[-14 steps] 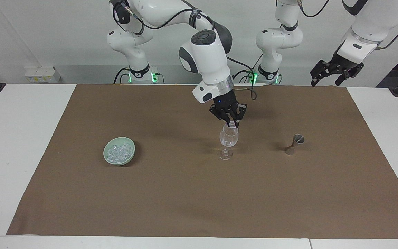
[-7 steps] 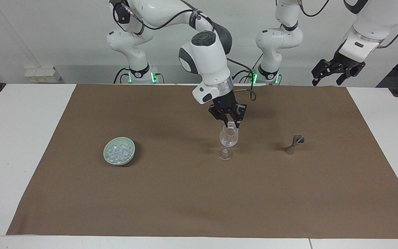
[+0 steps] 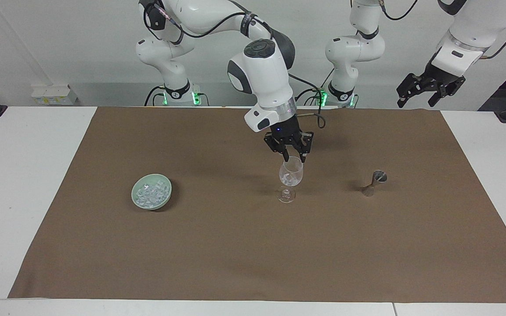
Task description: Pour wine and add ice with both arms
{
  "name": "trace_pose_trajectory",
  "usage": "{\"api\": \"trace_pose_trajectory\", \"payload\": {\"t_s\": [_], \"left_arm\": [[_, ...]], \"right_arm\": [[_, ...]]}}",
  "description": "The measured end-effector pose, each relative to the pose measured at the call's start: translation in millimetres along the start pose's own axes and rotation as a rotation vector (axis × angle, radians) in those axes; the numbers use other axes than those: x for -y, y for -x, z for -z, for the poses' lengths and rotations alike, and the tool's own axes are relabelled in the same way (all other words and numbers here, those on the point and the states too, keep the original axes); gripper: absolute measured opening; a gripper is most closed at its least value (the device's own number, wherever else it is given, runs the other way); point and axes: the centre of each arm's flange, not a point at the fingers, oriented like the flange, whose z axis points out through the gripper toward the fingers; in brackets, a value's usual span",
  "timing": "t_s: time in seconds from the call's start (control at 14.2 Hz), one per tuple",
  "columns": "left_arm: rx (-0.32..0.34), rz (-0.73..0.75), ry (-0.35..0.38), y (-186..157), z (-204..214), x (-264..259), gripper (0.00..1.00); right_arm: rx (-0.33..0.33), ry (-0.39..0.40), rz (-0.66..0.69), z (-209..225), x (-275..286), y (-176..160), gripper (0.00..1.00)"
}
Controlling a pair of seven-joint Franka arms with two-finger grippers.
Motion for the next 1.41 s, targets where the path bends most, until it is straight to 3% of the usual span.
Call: {"api": "trace_pose_trajectory", "payload": {"t_s": [0.21, 0.57, 0.78, 1.13, 1.41], "left_arm": [[0.0, 0.0, 0.0, 0, 0, 0, 1.0], [0.0, 0.0, 0.0, 0, 0, 0, 1.0], [0.0, 0.0, 0.0, 0, 0, 0, 1.0], [-0.001, 0.0, 0.0, 0, 0, 0, 1.0], [-0.001, 0.0, 0.0, 0, 0, 0, 1.0]], "right_arm": [[-0.017, 0.007, 0.007, 9, -1, -3, 0.55], [-0.064, 0.065, 0.052, 70, -23, -16, 1.0], [-0.077, 0.101, 0.106, 111, -60, -28, 1.0], [-0.031, 0.205, 0.125, 183, -127, -41, 1.0], [-0.037, 0.285, 0.125, 227, -177, -61, 1.0]]}}
